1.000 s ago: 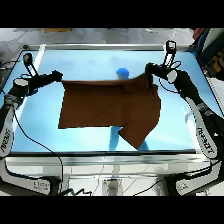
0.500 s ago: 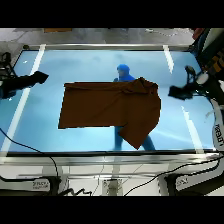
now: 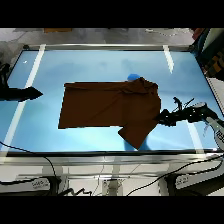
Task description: Fold the clothes and pants, and hang the long-sleeved shirts on hangers.
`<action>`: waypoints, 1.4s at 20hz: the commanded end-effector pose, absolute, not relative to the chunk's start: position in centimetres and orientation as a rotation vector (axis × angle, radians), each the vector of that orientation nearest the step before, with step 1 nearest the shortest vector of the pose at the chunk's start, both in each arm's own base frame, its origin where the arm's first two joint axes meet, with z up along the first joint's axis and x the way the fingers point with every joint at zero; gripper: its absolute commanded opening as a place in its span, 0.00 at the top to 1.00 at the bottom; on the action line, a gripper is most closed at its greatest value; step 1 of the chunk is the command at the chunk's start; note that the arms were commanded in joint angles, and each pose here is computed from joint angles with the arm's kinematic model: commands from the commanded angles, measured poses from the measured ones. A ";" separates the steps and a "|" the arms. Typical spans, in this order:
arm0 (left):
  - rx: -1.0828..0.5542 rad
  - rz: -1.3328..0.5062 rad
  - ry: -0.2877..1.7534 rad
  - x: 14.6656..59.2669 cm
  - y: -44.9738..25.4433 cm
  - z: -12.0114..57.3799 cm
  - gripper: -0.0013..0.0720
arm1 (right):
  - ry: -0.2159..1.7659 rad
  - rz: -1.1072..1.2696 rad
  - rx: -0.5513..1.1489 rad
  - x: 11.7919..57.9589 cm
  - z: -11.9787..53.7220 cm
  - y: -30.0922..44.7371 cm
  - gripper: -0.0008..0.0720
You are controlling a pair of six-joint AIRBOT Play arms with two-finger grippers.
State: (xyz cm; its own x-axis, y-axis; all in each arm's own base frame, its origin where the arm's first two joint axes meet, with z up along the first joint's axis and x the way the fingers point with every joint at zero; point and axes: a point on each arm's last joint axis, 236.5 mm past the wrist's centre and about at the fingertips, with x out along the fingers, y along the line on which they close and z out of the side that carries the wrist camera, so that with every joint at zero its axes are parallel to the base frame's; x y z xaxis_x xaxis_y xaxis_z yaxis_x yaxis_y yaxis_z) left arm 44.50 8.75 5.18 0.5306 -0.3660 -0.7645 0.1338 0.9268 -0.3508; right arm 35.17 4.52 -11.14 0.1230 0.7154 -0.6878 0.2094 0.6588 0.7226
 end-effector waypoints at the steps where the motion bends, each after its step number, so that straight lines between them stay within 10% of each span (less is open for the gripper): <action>1: -0.307 -0.286 1.030 43.2 8.8 4.2 0.04 | 1.299 0.458 0.836 36.6 -12.5 7.0 0.70; 4: -0.361 -0.280 1.087 41.9 8.2 2.1 0.04 | 1.273 0.464 0.770 37.2 -12.5 7.5 0.97; 20: -0.569 -0.368 1.326 32.0 1.0 -10.7 0.22 | 1.164 0.472 0.654 38.4 -8.3 6.8 0.97; 24: -0.586 -0.351 1.270 33.6 0.5 -10.5 0.36 | 1.164 0.472 0.654 38.4 -8.3 6.8 0.97; 27: -0.584 -0.345 1.252 34.2 0.2 -10.5 0.90 | 1.164 0.473 0.654 38.4 -8.3 6.8 0.97; 28: -0.584 -0.336 1.244 34.4 0.4 -10.5 0.91 | 1.162 0.475 0.654 38.4 -8.2 6.8 0.97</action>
